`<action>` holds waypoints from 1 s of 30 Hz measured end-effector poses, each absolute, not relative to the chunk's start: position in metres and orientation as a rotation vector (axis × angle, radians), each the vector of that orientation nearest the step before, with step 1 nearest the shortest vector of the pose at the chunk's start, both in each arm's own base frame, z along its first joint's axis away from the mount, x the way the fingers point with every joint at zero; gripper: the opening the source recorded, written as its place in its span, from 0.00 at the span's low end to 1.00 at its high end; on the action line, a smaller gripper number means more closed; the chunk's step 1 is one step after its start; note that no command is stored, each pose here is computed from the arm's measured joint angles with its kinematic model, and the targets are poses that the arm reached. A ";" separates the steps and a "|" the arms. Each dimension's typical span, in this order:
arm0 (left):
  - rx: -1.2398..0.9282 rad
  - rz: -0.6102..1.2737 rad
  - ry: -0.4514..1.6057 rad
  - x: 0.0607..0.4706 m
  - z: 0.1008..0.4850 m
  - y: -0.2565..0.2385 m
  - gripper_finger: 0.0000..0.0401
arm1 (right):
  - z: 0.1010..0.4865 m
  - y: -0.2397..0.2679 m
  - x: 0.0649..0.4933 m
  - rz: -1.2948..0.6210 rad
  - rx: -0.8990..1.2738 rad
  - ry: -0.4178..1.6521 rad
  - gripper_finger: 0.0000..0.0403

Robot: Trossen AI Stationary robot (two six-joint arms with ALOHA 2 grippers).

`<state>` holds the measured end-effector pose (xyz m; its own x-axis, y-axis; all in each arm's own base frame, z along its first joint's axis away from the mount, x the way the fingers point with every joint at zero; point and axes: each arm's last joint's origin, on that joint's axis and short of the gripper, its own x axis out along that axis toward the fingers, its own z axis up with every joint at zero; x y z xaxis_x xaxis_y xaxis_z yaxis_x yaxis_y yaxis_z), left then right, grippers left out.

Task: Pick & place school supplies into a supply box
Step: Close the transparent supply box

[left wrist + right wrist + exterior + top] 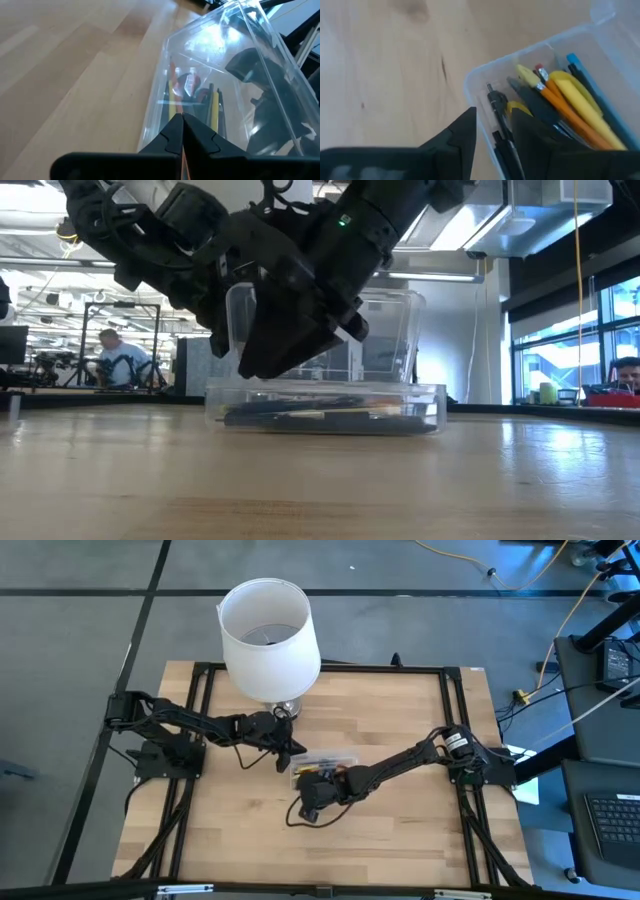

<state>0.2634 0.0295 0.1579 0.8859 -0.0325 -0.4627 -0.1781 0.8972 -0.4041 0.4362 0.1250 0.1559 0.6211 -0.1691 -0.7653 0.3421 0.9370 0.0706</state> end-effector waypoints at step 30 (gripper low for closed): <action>-0.460 0.025 0.493 0.263 0.158 0.028 0.00 | 0.188 0.176 0.416 -0.148 0.527 0.830 0.31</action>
<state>0.2631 0.0278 0.1576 0.8826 -0.0862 -0.4621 -0.1324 0.8977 -0.4203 0.4159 0.1759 0.1881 0.6730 0.0762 -0.7357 0.3262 0.8621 0.3877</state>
